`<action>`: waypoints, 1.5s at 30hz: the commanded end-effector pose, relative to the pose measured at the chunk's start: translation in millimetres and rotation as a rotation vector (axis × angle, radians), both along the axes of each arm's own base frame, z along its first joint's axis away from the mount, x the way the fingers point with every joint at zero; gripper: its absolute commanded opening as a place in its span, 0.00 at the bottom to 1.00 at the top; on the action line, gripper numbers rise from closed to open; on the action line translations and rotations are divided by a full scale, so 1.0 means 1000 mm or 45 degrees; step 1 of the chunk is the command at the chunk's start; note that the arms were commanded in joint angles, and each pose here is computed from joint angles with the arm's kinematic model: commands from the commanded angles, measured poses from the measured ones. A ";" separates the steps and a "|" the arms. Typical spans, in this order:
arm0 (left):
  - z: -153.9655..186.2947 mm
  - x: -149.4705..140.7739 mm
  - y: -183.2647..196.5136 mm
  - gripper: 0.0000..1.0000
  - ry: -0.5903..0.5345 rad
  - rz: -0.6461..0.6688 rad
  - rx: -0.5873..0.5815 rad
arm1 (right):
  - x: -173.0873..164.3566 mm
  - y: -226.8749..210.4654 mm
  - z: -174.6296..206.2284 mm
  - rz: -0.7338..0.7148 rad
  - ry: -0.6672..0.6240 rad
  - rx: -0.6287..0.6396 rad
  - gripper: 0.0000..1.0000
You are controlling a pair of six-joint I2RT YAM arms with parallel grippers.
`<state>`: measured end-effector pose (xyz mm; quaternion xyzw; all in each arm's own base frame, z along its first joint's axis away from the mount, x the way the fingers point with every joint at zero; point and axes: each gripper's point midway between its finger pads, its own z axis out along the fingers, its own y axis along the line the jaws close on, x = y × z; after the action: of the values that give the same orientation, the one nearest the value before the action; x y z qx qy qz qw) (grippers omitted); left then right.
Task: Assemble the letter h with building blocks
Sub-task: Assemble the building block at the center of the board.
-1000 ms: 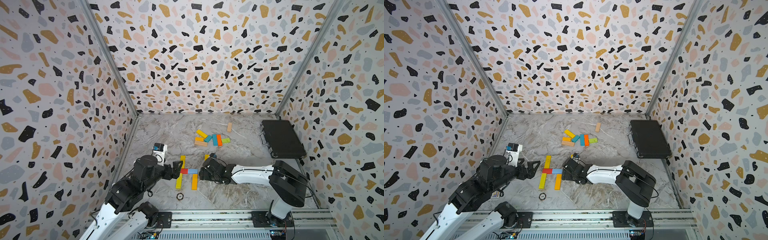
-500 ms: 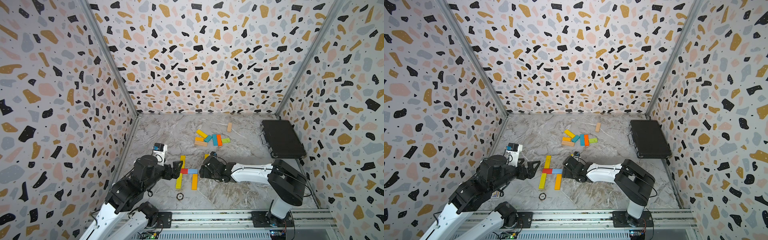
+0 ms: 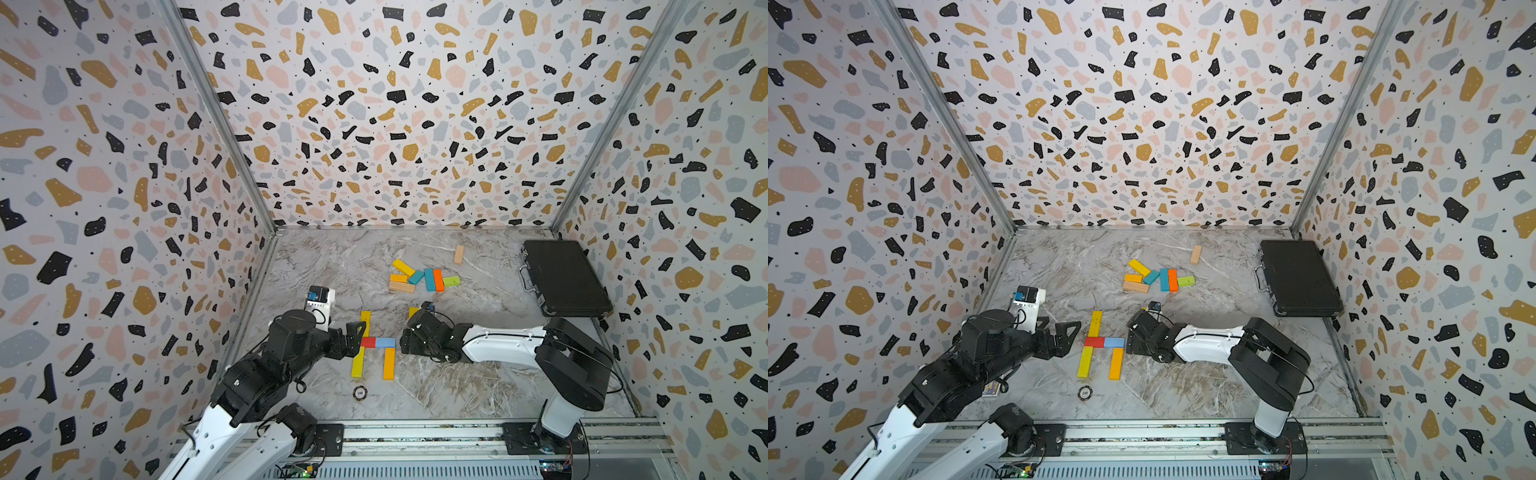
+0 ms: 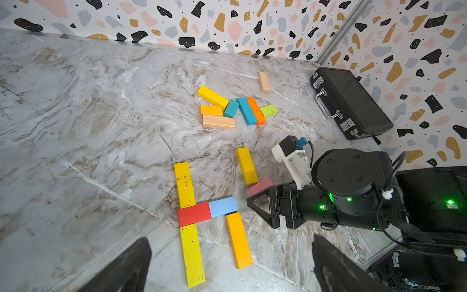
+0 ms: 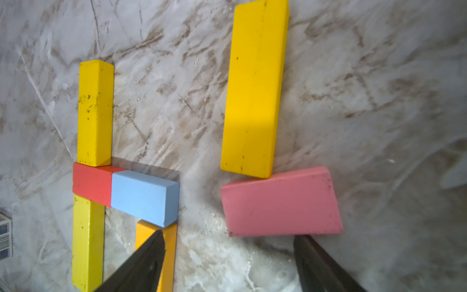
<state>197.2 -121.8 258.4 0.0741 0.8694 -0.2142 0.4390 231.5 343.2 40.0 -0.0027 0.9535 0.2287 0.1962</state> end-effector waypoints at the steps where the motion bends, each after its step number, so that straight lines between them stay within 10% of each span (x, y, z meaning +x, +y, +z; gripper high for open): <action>1: 0.005 0.003 -0.003 0.99 -0.029 -0.012 -0.010 | -0.007 0.008 0.000 0.041 0.037 -0.001 0.82; 45: 0.005 0.003 -0.002 0.99 -0.032 -0.010 -0.009 | -0.014 0.012 -0.016 0.076 0.006 -0.116 0.81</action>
<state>197.7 -121.8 257.8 0.0749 0.8701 -0.2126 0.4383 219.0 362.5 39.0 -0.0389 0.9550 0.2210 0.1941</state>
